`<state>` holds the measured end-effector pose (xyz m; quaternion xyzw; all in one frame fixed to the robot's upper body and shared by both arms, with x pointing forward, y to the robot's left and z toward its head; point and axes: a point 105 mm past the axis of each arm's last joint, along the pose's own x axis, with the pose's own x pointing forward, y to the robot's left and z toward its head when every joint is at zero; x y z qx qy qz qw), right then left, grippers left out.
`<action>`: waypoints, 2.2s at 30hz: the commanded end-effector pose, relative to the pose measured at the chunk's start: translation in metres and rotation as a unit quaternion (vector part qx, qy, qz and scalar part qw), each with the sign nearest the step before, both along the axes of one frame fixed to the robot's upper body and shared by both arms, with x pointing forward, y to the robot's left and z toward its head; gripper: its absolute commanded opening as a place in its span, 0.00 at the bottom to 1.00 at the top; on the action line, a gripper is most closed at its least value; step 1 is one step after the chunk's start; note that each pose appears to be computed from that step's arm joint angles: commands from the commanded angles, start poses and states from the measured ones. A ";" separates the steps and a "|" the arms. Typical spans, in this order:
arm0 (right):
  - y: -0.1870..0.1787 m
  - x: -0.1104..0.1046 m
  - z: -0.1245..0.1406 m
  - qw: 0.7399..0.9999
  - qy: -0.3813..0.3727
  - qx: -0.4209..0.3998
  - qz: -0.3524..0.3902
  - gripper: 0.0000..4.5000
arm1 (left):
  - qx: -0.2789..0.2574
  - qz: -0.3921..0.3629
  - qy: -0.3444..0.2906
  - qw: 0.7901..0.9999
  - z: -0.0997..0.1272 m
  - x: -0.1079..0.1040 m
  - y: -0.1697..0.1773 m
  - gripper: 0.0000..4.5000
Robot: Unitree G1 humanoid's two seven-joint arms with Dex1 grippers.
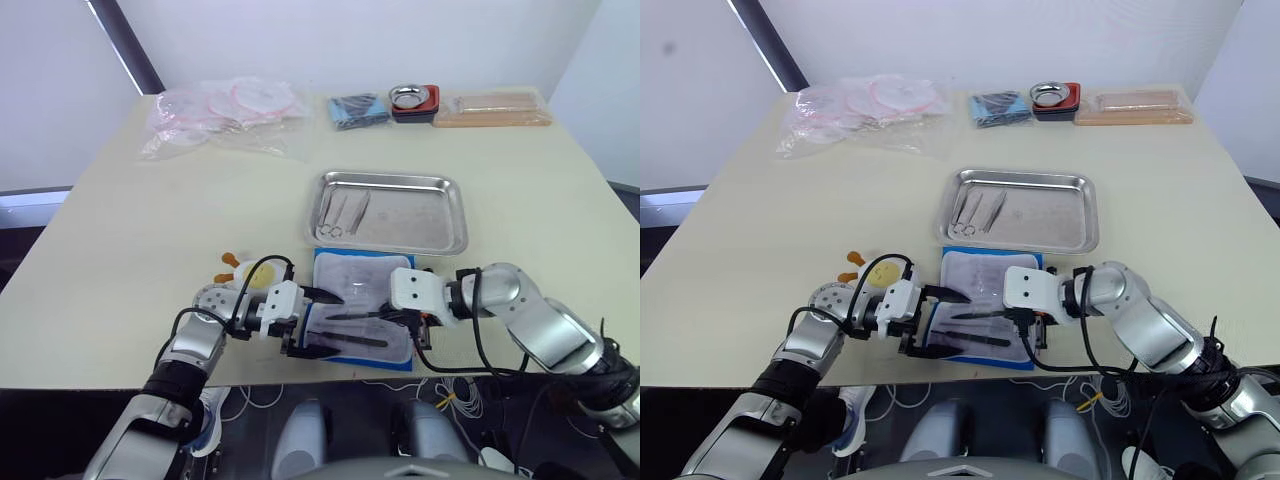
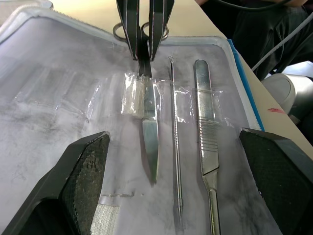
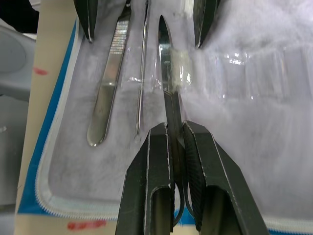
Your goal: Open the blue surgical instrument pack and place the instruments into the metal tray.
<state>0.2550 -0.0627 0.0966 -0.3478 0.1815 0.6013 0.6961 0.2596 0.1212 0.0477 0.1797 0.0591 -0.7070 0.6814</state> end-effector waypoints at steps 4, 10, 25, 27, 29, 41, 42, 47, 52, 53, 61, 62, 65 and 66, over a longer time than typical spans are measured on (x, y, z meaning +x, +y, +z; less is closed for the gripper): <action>-0.010 0.000 0.021 0.999 -0.033 -0.005 0.002 0.01 | 0.071 0.002 0.072 0.995 -0.044 -0.020 0.008 1.00; -0.028 -0.005 0.029 0.999 -0.036 -0.021 -0.001 0.01 | 0.071 0.002 0.073 0.995 -0.044 -0.021 0.008 1.00; -0.076 -0.005 0.057 0.998 -0.053 -0.010 -0.042 0.01 | 0.066 0.006 0.074 0.995 -0.044 -0.021 0.008 1.00; -0.073 0.007 0.067 0.993 -0.069 0.045 -0.079 0.01 | 0.067 0.006 0.074 0.995 -0.044 -0.021 0.008 1.00; -0.069 0.020 0.075 0.986 -0.086 0.095 -0.110 0.01 | 0.067 0.006 0.075 0.995 -0.044 -0.021 0.007 1.00; -0.052 0.079 0.069 0.923 -0.082 0.225 -0.301 0.01 | 0.068 0.001 0.071 0.995 -0.043 -0.019 0.003 1.00; -0.052 0.082 0.068 0.915 -0.077 0.234 -0.320 0.01 | 0.068 0.001 0.070 0.995 -0.043 -0.019 0.003 1.00; -0.049 0.101 0.063 0.878 -0.062 0.264 -0.395 0.01 | 0.068 0.000 0.069 0.995 -0.043 -0.019 0.002 1.00; -0.044 0.119 0.060 0.850 -0.048 0.277 -0.446 0.01 | 0.072 0.004 0.070 0.995 -0.044 -0.020 0.003 1.00; -0.043 0.123 0.059 0.844 -0.047 0.279 -0.455 0.01 | 0.073 0.005 0.071 0.995 -0.045 -0.020 0.003 1.00; -0.022 0.143 0.052 0.835 -0.025 0.266 -0.480 0.01 | 0.073 0.007 0.072 0.995 -0.045 -0.021 0.004 1.00; -0.021 0.144 0.050 0.833 -0.022 0.262 -0.487 0.01 | 0.073 0.007 0.072 0.995 -0.046 -0.021 0.004 1.00; -0.014 0.147 0.044 0.827 -0.008 0.252 -0.503 0.01 | 0.075 0.007 0.071 0.995 -0.046 -0.021 0.005 1.00; -0.012 0.147 0.040 0.823 -0.002 0.248 -0.511 0.01 | 0.076 0.007 0.071 0.995 -0.046 -0.021 0.005 1.00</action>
